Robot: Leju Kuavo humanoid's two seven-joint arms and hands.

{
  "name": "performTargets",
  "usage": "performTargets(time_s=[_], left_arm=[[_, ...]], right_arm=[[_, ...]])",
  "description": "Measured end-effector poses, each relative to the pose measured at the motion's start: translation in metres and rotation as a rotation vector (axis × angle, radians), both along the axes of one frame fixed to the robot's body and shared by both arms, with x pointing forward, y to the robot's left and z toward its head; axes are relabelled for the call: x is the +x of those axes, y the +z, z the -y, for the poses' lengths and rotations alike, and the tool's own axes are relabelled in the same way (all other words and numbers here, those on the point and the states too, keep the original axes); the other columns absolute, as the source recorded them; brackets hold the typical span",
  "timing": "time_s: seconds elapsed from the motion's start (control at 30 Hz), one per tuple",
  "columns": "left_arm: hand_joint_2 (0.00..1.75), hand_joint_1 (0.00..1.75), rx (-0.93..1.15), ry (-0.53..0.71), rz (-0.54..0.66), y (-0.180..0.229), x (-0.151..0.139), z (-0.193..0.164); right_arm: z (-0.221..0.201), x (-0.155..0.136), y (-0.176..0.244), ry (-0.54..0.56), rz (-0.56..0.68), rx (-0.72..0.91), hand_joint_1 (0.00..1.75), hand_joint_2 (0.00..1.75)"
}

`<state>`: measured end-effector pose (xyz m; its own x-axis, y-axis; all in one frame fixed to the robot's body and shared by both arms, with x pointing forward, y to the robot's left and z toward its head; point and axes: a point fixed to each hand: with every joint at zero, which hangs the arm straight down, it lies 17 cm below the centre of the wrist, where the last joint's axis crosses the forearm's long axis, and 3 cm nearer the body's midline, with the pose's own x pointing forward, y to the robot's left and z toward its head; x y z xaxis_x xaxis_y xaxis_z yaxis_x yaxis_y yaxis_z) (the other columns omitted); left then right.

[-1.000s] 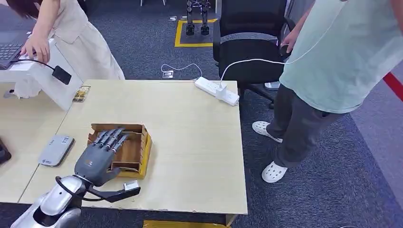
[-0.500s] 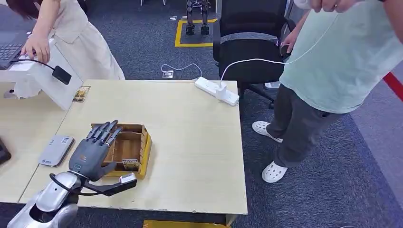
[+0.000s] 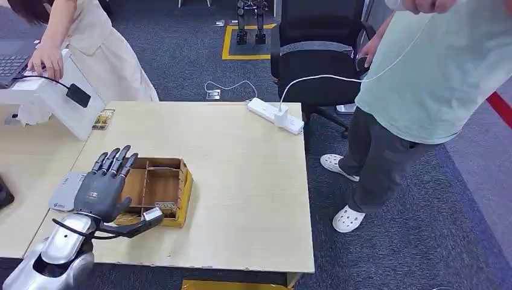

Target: Pass the card to the sensor for recognition and then transmit it.

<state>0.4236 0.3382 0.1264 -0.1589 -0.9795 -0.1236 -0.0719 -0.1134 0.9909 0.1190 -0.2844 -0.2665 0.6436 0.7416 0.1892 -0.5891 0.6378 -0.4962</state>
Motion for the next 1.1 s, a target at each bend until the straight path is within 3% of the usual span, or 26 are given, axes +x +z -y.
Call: performTargets(time_s=[0.37, 1.1], left_arm=[[1.75, 0.00, -0.019, -0.095, -0.180, -0.023, -0.014, -0.023], [1.75, 0.00, -0.093, -0.077, 0.010, 0.033, -0.001, -0.028]], right_arm=[[0.001, 0.000, 0.000, 0.003, 0.000, -0.001, 0.00, 1.75], [-0.002, 0.002, 0.000, 0.023, -0.003, 0.003, 0.00, 1.75]])
